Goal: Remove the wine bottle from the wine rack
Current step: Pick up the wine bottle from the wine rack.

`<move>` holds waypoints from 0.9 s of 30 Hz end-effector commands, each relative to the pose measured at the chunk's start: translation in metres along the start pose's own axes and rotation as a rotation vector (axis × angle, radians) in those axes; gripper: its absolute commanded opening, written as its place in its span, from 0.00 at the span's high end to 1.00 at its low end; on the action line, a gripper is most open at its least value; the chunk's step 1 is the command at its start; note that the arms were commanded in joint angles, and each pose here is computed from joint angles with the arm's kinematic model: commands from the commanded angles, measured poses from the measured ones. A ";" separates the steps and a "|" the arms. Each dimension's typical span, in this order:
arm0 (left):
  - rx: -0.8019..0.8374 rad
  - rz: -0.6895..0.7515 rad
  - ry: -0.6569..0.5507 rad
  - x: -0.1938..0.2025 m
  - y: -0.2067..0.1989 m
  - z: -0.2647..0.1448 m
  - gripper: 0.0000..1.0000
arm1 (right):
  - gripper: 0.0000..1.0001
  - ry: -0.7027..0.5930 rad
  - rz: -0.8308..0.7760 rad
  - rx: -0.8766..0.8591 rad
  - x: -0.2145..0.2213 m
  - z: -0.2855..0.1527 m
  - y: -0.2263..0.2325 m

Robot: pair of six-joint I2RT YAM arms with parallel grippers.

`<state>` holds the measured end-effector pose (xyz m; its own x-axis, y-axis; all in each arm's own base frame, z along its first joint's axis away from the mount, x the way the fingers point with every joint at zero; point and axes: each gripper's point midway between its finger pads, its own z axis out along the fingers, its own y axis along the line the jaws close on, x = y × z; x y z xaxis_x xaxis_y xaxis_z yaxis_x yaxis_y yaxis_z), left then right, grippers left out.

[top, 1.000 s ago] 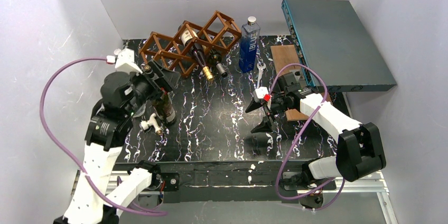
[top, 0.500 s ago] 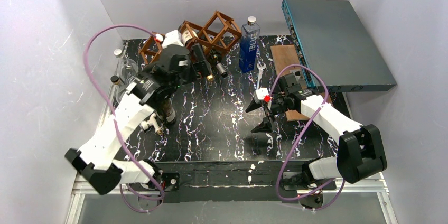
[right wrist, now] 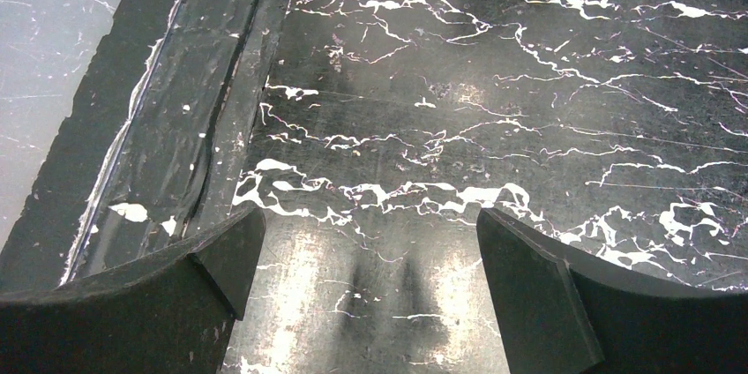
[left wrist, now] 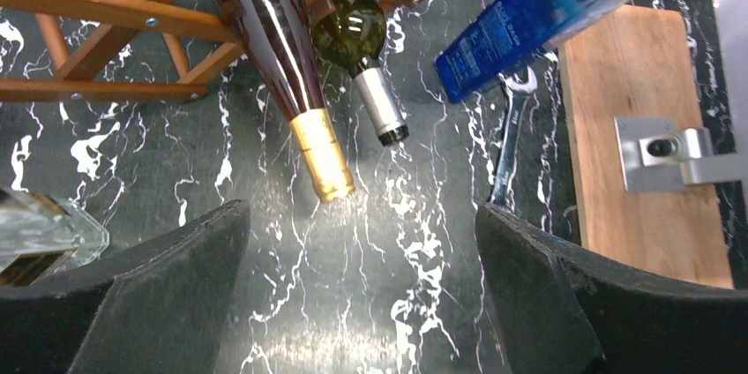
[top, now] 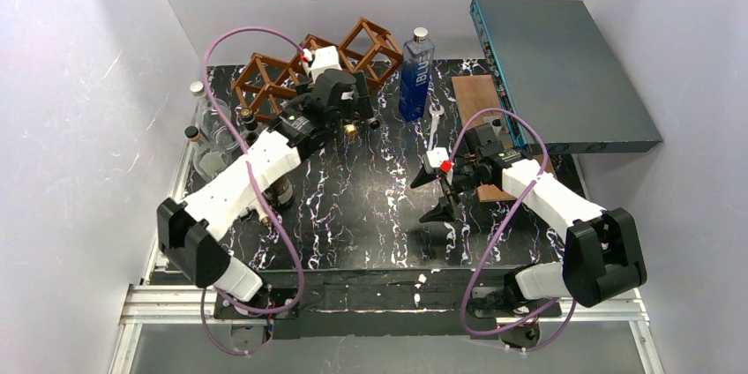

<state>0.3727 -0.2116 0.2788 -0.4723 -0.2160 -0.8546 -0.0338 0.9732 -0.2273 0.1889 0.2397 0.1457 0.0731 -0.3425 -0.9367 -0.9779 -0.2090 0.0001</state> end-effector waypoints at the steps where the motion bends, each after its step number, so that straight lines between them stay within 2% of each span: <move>1: -0.063 0.010 -0.086 -0.014 0.001 0.026 0.02 | 0.00 -0.010 -0.016 0.028 -0.002 -0.006 -0.003; 11: -0.185 -0.022 -0.055 0.007 0.030 0.073 0.02 | 0.00 0.003 -0.013 0.030 0.003 -0.005 -0.004; 27: -0.187 -0.055 -0.031 0.023 0.044 0.117 0.02 | 0.00 0.006 -0.001 0.024 0.006 -0.004 -0.004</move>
<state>0.4568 -0.1862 0.1861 -0.4807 -0.2484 -0.8409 -0.2151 0.9631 -0.1616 0.1917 0.2380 0.1421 0.0793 -0.3616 -0.9289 -0.9801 -0.1982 -0.0064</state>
